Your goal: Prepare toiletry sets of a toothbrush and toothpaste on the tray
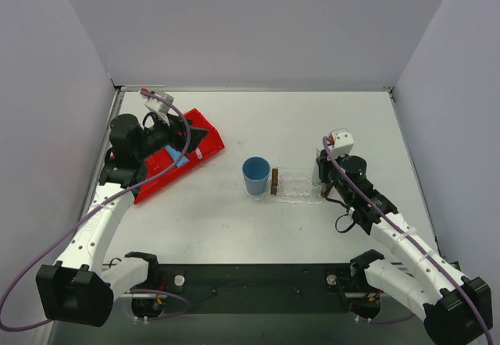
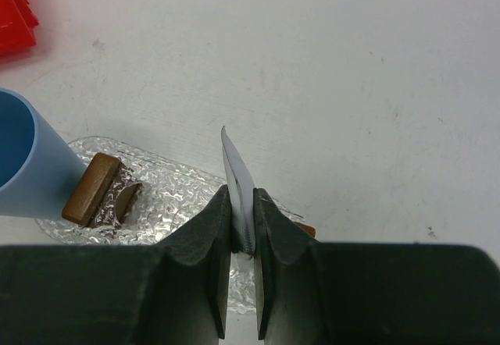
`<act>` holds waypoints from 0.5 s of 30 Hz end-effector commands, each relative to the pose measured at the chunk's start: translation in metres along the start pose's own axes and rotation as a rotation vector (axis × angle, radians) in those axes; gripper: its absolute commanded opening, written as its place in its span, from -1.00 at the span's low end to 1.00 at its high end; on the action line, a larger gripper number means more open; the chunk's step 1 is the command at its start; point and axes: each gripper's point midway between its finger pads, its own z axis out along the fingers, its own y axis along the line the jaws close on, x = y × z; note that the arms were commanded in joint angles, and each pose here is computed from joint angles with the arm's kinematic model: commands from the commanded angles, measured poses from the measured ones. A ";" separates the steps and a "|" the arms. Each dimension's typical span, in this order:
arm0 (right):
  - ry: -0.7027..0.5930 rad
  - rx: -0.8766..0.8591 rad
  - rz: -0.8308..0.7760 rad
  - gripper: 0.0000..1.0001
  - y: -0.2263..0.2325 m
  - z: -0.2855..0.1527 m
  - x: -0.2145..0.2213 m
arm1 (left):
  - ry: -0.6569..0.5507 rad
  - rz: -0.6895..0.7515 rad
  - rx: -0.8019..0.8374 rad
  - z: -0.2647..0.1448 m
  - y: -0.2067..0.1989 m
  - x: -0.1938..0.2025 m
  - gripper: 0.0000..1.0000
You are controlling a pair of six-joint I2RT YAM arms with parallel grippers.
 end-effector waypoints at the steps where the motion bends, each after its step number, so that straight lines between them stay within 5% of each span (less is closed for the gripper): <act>1: -0.094 0.008 0.029 -1.00 -0.001 0.003 -0.024 | -0.044 0.020 0.016 -0.001 -0.003 -0.013 0.56; 15: -0.085 0.017 0.032 -1.00 -0.002 0.007 -0.017 | -0.038 0.019 0.020 -0.001 -0.003 -0.011 0.57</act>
